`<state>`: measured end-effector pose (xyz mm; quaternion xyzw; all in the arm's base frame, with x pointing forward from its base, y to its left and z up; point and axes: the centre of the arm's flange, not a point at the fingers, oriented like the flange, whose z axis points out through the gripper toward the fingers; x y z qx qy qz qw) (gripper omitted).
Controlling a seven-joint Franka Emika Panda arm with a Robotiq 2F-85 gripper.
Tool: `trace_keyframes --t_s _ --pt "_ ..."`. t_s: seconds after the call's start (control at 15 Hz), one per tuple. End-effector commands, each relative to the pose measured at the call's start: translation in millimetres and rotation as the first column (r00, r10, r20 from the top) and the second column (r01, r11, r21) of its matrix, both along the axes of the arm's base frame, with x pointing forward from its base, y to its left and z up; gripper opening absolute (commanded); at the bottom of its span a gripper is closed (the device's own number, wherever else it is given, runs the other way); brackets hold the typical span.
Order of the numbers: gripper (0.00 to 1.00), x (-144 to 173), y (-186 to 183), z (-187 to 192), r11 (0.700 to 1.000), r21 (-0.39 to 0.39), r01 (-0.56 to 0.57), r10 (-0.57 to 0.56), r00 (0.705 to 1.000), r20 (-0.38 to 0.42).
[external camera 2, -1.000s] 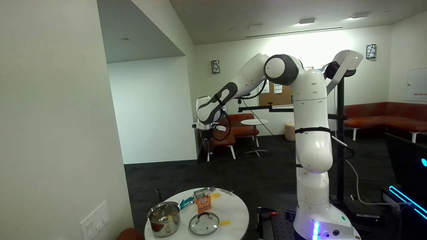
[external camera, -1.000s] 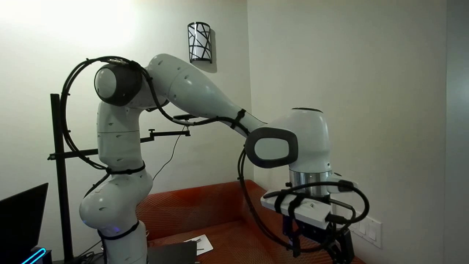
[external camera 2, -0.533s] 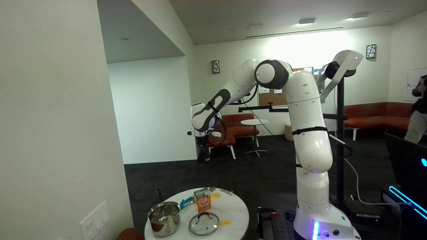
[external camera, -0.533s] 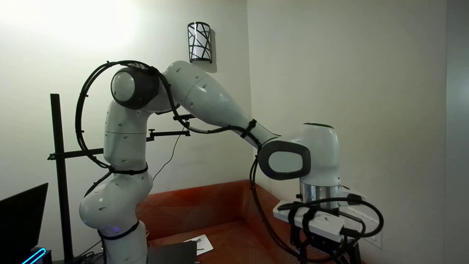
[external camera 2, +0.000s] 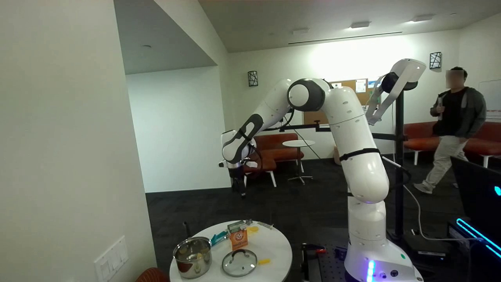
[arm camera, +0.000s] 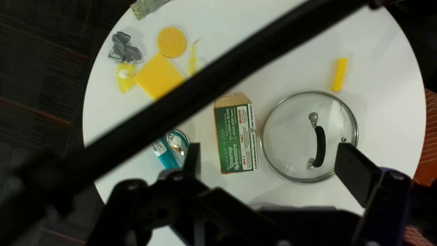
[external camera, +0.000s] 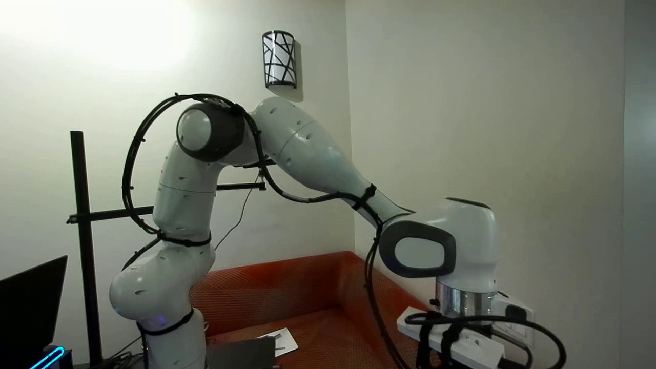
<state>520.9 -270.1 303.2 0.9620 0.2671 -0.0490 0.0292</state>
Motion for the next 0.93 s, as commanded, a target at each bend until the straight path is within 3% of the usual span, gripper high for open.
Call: trace_keyframes --t_s 0.0,0.87 --pt "1.0 10 -7 -14 1.0 -0.023 -0.005 0.005 1.0 -0.008" --pt "1.0 10 -10 -67 0.998 -0.042 -0.056 0.056 0.998 -0.018"
